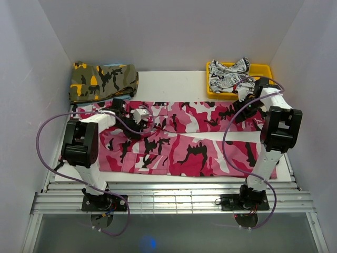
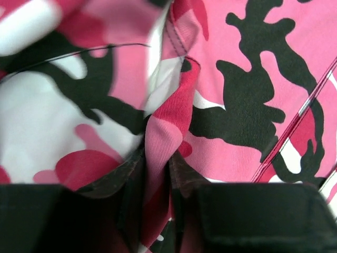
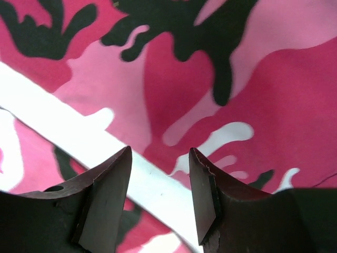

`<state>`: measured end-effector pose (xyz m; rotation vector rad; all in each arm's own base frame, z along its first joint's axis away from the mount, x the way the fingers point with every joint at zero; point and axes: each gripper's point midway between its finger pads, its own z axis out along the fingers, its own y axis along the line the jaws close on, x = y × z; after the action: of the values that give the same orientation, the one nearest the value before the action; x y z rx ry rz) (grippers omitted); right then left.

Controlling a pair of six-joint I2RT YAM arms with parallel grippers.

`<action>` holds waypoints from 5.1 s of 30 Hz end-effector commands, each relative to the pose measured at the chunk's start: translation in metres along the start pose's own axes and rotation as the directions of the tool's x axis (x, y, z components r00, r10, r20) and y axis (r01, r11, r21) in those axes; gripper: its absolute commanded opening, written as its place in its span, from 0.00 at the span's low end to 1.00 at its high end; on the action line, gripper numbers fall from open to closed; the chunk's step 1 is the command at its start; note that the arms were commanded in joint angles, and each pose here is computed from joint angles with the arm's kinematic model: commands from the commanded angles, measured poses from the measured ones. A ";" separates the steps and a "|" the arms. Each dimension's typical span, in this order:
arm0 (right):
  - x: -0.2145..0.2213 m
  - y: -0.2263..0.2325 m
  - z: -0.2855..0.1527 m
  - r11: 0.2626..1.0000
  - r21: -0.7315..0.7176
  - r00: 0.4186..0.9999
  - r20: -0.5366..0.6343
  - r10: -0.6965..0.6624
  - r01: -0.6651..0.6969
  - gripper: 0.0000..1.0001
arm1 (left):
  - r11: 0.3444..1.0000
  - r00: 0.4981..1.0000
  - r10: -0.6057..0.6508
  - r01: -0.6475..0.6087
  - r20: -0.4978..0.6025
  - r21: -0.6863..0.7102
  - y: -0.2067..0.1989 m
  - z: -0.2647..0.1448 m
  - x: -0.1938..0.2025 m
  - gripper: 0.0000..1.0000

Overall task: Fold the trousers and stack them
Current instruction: Flatten the trousers out

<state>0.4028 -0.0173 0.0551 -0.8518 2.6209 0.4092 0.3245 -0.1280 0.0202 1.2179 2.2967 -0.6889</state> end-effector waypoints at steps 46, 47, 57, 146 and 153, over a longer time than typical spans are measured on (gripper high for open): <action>0.105 0.061 -0.077 0.975 -0.037 0.955 -0.195 -0.223 0.220 0.41 | 0.739 0.827 -0.553 0.543 0.101 -0.399 0.159 -0.141 0.142 0.59; 0.114 0.063 -0.072 0.975 -0.050 0.952 -0.211 -0.220 0.215 0.40 | 0.739 0.829 -0.550 0.538 0.098 -0.406 0.160 -0.142 0.143 0.60; 0.115 0.039 0.005 0.979 -0.034 0.949 -0.242 -0.202 0.200 0.31 | 0.738 0.838 -0.535 0.523 0.103 -0.427 0.170 -0.149 0.148 0.64; -0.007 -0.173 0.013 0.981 0.176 0.973 0.230 0.037 -0.079 0.89 | 0.648 0.735 -0.416 0.653 0.535 -0.393 0.326 -0.249 0.098 0.94; -0.018 -0.168 0.005 0.984 0.177 0.962 0.271 -0.025 -0.025 0.90 | 0.710 0.785 -0.362 0.582 0.503 -0.396 0.338 -0.232 0.107 0.90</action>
<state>0.5165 -0.1449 0.0246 -0.6330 2.4217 0.2431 0.5162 0.2348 0.0504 0.1018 2.2769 -0.3717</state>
